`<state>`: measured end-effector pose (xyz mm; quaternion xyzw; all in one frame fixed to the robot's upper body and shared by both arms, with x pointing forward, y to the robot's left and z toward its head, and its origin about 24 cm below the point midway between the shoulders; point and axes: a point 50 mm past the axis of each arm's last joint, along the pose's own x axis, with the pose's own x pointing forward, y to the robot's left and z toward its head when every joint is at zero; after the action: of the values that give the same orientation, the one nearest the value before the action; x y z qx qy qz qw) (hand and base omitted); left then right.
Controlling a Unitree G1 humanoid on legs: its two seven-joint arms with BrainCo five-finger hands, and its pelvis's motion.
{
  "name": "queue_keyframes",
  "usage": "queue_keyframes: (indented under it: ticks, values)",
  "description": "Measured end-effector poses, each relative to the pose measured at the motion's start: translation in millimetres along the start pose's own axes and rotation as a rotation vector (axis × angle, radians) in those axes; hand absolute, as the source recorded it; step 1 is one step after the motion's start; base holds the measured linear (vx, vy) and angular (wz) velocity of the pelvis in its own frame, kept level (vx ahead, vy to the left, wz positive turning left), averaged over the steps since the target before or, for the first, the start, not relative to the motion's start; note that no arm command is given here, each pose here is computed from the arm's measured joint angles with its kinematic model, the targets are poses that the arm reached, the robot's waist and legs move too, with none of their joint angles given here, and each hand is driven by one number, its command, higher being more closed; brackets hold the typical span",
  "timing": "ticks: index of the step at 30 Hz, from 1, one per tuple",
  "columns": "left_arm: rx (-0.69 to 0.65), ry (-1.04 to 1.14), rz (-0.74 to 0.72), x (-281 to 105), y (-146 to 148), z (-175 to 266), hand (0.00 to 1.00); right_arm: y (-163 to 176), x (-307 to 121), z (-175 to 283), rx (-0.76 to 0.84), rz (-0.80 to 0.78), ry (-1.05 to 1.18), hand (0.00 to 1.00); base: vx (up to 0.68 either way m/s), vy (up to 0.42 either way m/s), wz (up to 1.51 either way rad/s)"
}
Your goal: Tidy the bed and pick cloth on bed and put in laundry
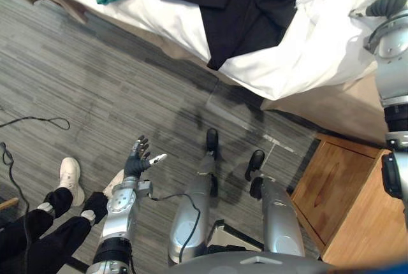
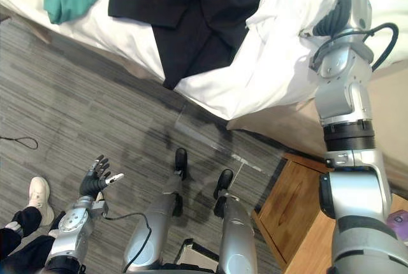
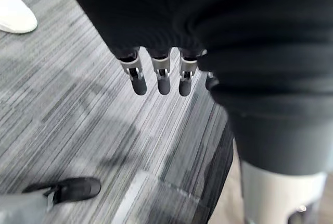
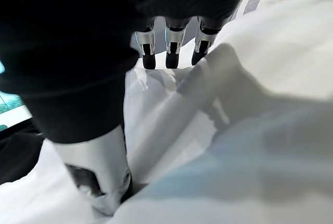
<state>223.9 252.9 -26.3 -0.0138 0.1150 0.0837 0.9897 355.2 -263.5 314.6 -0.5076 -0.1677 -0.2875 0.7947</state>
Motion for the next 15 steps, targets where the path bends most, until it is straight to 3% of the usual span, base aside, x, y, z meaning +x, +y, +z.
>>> queue_keyframes:
  ticks: [10, 15]
  values:
    - [-0.058, -0.084, -0.110, 8, -4, 21, 0.00, -22, 6, 3, 0.004, 0.014, -0.012, 1.00, -0.04, -0.031, 0.13]
    - [-0.056, -0.090, -0.125, 6, -5, 22, 0.00, -1, -9, -22, 0.171, 0.058, 0.016, 1.00, 0.02, -0.032, -0.04]
